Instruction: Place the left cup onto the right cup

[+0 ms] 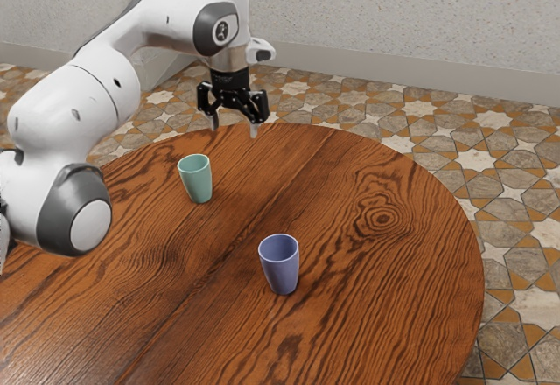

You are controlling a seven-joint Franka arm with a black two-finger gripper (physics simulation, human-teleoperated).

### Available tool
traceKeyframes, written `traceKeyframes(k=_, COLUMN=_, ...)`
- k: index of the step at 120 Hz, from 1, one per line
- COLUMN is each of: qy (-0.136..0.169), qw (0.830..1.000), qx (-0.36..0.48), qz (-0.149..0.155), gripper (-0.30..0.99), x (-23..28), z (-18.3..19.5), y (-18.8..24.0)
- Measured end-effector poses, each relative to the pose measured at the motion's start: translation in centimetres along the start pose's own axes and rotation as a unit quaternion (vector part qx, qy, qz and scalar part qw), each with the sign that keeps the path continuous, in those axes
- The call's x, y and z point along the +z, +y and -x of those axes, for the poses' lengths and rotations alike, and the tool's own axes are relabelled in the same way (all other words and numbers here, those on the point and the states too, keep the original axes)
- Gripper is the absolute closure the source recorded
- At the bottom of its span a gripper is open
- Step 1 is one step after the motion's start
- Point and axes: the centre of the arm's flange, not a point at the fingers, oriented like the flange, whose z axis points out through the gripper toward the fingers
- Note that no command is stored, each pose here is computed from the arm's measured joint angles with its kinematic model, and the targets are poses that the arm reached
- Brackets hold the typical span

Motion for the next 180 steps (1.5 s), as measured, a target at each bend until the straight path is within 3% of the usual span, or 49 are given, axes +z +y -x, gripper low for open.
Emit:
traceKeyframes(k=43, qy=-0.036, qw=0.999, qx=-0.003, qz=-0.006, gripper=0.0, x=8.6, z=-1.3, y=0.3)
traceKeyframes(k=135, qy=-0.021, qw=0.999, qx=-0.048, qz=-0.003, gripper=0.0, x=11.7, z=-3.6, y=-14.3)
traceKeyframes(k=180, qy=-0.003, qw=1.0, qx=-0.02, qz=0.016, gripper=0.0, x=12.9, z=-5.0, y=-13.0)
